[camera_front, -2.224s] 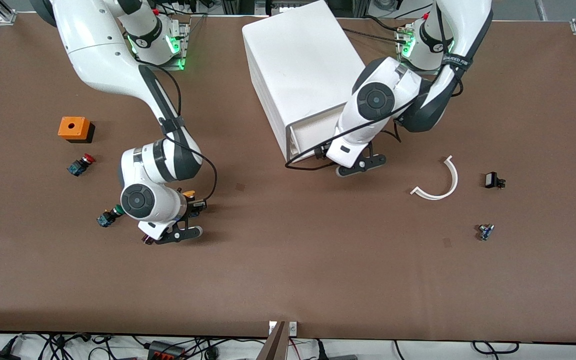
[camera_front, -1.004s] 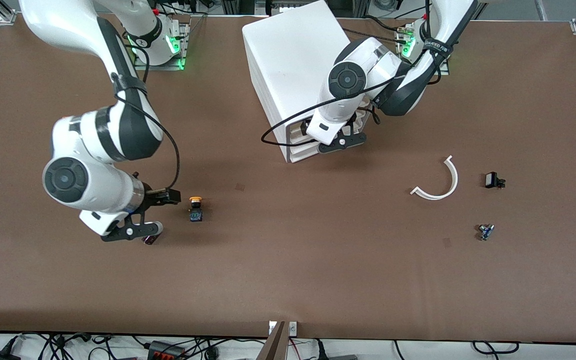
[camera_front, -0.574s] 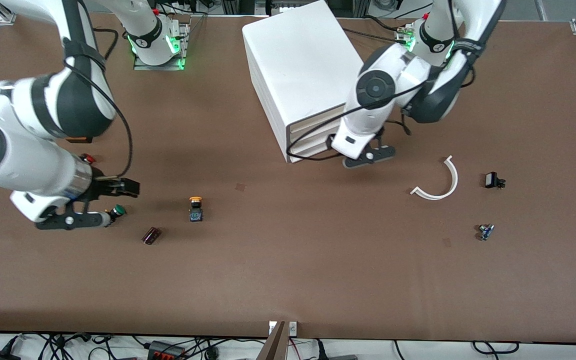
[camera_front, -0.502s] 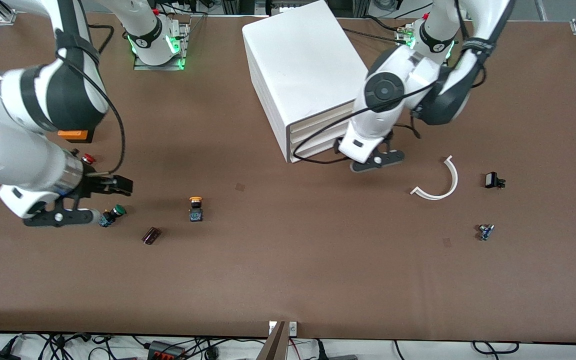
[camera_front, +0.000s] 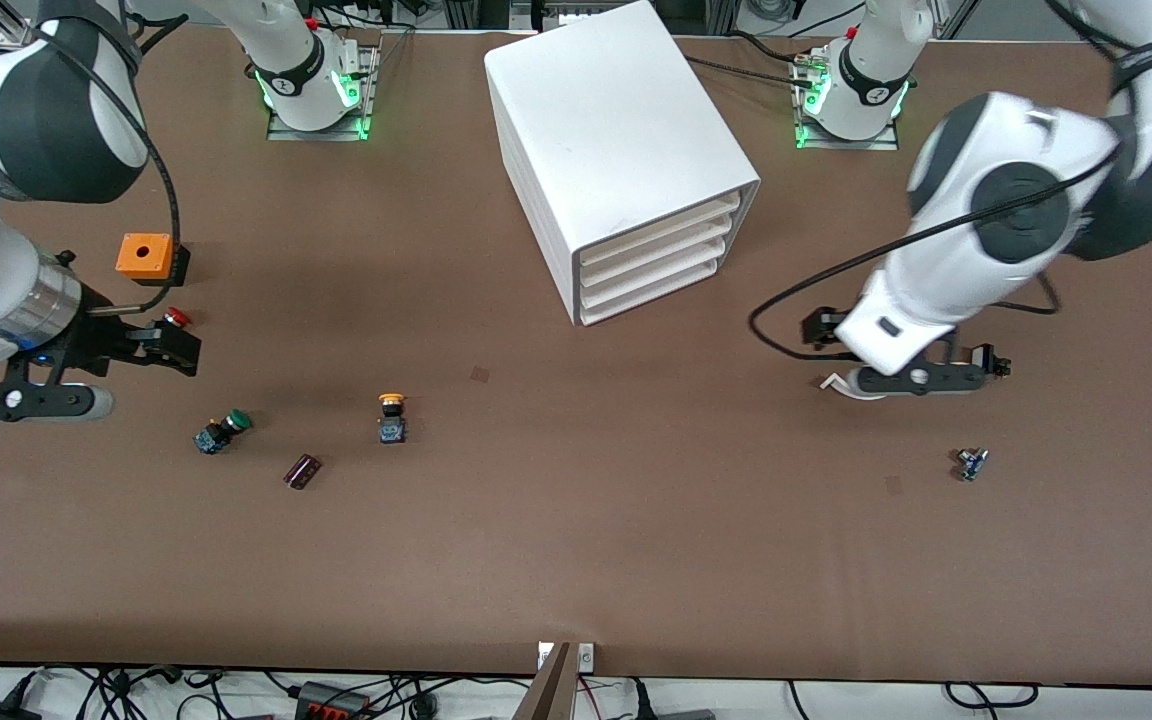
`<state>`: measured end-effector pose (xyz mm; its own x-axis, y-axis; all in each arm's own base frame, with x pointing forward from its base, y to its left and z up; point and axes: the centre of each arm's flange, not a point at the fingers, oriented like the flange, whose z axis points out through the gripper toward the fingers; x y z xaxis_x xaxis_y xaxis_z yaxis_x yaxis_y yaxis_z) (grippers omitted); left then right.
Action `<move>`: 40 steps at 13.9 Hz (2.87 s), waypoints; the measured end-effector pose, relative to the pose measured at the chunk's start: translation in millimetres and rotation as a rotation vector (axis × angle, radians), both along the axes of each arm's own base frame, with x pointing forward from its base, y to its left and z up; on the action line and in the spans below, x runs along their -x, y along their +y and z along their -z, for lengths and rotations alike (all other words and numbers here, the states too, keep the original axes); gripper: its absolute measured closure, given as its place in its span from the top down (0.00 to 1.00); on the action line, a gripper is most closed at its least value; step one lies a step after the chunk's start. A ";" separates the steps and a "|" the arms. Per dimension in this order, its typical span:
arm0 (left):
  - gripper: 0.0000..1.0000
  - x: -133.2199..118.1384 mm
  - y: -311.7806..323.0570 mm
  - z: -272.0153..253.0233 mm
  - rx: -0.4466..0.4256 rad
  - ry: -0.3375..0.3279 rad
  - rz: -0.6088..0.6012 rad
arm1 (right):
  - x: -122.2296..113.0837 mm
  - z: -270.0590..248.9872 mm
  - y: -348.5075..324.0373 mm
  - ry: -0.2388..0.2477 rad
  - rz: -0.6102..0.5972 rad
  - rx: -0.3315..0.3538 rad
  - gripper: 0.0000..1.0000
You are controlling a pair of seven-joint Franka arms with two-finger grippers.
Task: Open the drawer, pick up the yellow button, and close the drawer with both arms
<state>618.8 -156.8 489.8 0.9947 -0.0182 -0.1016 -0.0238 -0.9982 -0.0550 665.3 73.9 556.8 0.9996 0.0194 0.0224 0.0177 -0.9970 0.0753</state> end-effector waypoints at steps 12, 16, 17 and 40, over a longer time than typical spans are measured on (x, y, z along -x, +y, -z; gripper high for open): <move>1.00 29.3 134.9 -100.1 0.124 -0.047 -0.002 | 45.8 -75.1 -118.5 -0.043 0.123 -0.092 1.00; 1.00 63.3 120.6 -102.1 0.104 -0.143 0.019 | 55.8 -63.0 -117.8 -0.009 0.107 -0.069 1.00; 1.00 69.0 119.4 -98.6 0.099 -0.142 0.023 | 60.7 -57.8 -118.1 -0.018 0.105 -0.070 1.00; 1.00 73.7 96.3 -97.7 0.044 -0.111 0.087 | 97.7 -49.1 -115.5 -0.011 0.077 -0.069 1.00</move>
